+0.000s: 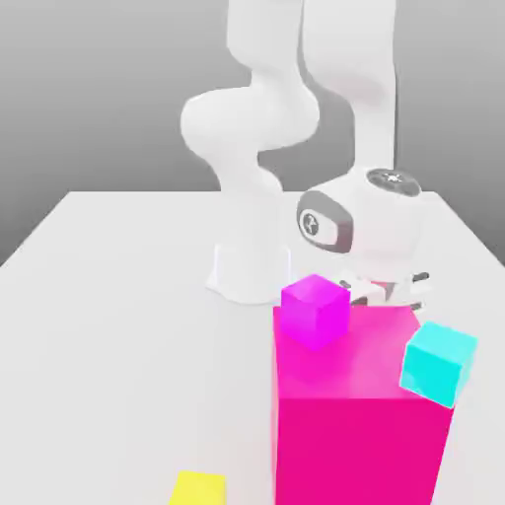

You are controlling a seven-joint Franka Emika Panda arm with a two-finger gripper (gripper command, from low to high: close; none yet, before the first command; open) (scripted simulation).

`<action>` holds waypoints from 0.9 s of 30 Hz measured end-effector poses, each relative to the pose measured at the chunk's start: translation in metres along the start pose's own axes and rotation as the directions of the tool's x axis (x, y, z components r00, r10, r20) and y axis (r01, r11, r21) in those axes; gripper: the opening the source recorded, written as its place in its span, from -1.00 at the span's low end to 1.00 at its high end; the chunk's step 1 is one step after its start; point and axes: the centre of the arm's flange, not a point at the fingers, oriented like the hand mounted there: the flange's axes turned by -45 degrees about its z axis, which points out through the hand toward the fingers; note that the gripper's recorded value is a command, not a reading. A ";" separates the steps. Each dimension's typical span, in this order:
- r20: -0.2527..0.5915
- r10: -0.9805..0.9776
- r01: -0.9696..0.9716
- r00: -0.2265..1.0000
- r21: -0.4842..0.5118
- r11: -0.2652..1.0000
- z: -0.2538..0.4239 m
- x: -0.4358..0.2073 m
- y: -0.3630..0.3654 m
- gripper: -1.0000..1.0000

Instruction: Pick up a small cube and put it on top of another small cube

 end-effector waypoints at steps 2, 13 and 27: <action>-0.001 0.001 -0.001 1.000 -0.002 1.000 -0.006 0.001 0.000 -1.00; -0.022 -0.052 0.052 0.998 0.000 0.999 -0.071 0.003 -0.008 -1.00; -0.121 -0.420 0.421 0.900 -0.021 0.907 -0.253 0.113 0.027 -1.00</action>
